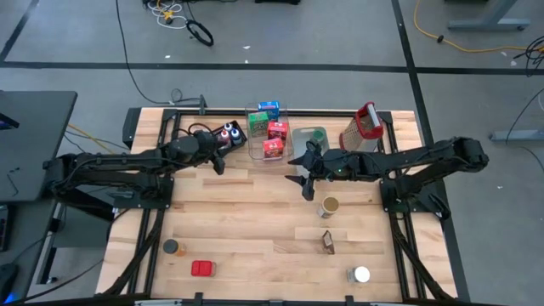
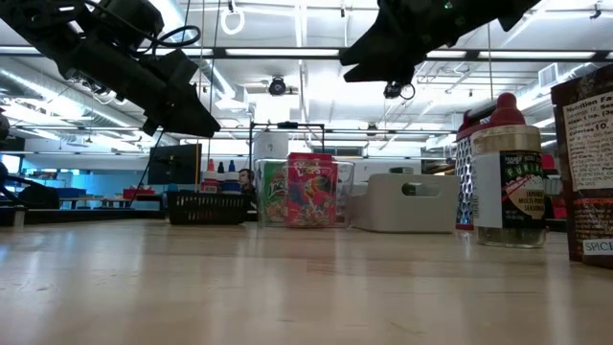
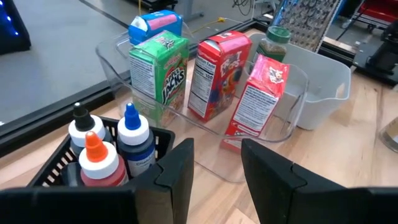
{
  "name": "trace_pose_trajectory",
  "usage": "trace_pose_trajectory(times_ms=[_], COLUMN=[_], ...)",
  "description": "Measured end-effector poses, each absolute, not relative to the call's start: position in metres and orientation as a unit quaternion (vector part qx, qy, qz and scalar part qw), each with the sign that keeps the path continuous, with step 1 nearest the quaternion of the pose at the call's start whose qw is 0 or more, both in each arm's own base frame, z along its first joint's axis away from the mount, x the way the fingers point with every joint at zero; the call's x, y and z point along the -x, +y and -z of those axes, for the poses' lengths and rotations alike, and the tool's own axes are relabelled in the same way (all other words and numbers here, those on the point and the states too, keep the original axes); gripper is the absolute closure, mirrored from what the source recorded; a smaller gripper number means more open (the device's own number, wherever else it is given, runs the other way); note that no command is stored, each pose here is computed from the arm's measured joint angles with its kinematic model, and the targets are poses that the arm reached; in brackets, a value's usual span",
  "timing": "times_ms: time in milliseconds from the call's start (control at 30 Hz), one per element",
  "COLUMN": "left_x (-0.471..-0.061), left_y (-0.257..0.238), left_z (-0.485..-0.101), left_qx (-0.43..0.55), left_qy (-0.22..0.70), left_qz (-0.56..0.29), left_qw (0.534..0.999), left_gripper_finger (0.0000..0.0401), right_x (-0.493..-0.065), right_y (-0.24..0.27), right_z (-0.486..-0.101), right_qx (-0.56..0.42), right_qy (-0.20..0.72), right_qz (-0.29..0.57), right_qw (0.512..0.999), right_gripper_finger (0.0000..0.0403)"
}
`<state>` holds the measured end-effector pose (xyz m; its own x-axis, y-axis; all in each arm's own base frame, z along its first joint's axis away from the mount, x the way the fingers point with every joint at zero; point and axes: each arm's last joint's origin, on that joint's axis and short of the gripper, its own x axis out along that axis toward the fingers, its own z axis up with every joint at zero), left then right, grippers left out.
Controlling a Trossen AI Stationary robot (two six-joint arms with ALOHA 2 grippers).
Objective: Pick & Place Kitchen Items
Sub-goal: Put the brown spice bottle into the gray bin
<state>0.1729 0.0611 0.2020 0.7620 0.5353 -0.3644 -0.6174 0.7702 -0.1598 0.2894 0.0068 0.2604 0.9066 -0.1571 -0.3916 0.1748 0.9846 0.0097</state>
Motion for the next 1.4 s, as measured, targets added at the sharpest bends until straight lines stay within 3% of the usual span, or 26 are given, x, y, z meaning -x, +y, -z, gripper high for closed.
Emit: trace_pose_trajectory(times_ms=[167,400,633,1000,1400], left_x=[-0.173,-0.173,-0.173,-0.173,-0.173], left_y=[0.061,0.061,0.061,0.061,0.061], left_z=[-0.202,-0.202,-0.202,-0.202,-0.202], left_qx=[0.136,0.136,0.136,0.136,0.144], left_qy=[0.151,0.151,0.15,0.15,0.147], left_qz=[-0.311,-0.312,-0.313,-0.313,-0.315], left_qw=[0.928,0.928,0.928,0.928,0.927], left_gripper_finger=[0.0259,0.0259,0.0259,0.0259,0.0259], right_x=[-0.289,-0.28,-0.259,-0.227,-0.218], right_y=[0.015,0.034,0.058,0.065,0.062], right_z=[-0.262,-0.269,-0.242,-0.218,-0.192], right_qx=[-0.008,0.009,-0.009,-0.096,-0.131], right_qy=[0.196,0.191,0.345,0.497,0.506], right_qz=[0.067,0.04,0.013,0.103,0.13], right_qw=[0.978,0.981,0.938,0.856,0.842], right_gripper_finger=[0.0154,0.0101,0.0069,0.0066,0.0079])
